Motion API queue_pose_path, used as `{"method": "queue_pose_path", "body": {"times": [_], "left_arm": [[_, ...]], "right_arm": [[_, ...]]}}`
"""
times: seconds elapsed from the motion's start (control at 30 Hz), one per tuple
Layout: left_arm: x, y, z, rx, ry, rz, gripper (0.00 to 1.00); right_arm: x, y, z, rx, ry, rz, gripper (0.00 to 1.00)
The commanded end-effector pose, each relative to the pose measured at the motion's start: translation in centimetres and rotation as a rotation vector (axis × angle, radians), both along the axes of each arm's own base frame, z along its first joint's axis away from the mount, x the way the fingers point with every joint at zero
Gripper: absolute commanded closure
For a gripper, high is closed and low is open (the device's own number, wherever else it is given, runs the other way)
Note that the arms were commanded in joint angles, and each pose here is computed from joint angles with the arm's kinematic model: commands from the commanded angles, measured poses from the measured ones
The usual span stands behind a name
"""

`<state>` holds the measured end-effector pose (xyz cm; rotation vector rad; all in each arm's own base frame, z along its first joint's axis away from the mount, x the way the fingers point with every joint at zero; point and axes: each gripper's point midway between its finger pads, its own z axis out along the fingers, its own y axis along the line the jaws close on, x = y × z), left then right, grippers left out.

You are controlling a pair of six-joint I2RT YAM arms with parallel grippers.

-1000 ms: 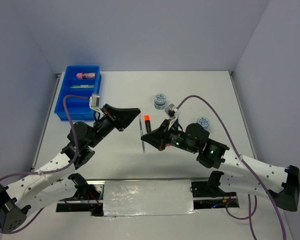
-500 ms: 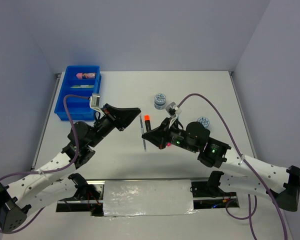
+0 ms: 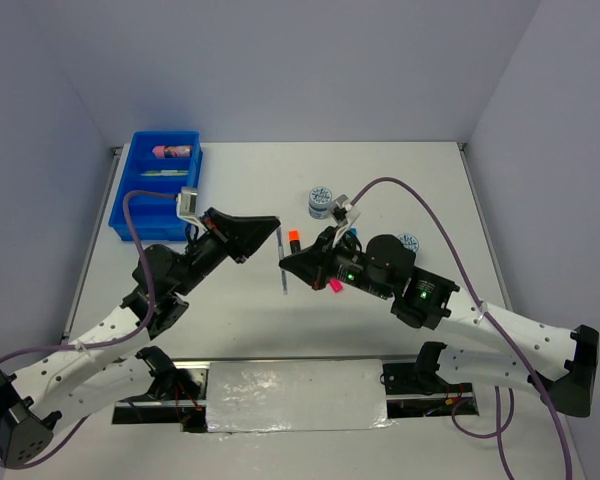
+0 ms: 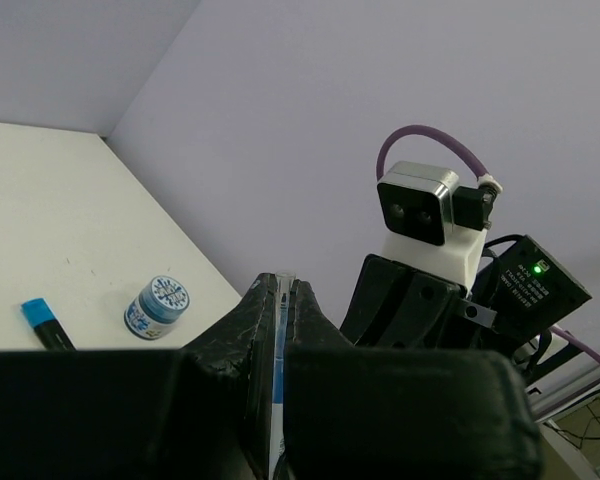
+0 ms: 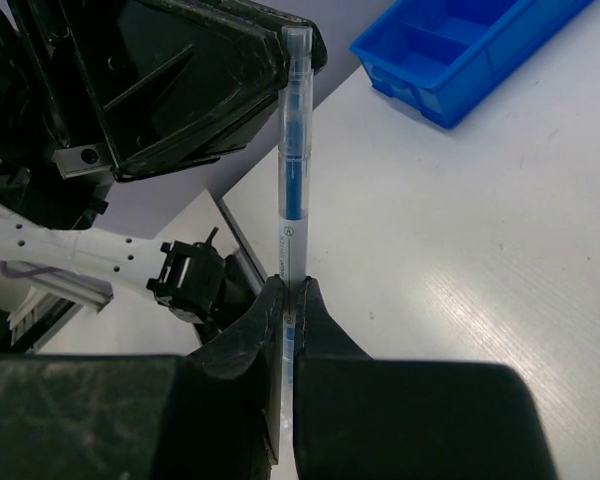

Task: Sort the stationery into containers
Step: Close the pen cap on the pen.

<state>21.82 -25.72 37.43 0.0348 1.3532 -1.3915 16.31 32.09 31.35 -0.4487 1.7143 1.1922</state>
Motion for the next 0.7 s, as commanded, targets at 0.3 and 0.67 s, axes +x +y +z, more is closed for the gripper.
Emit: {"method": "queue_pose_path", "body": {"times": [0.3,0.67], "left_arm": [[-0.9,-0.4,0.4,0.085,-0.078,-0.032,0.37],[-3.0,-2.9,1.3,0.122,-0.182,-0.215,0.79]], "right_arm": [[0.2,-0.6,6.2,0.101,-0.189,-0.017,1.00],[0.4,-0.2,6.1,0.089,-0.183,-0.015,1.00]]}}
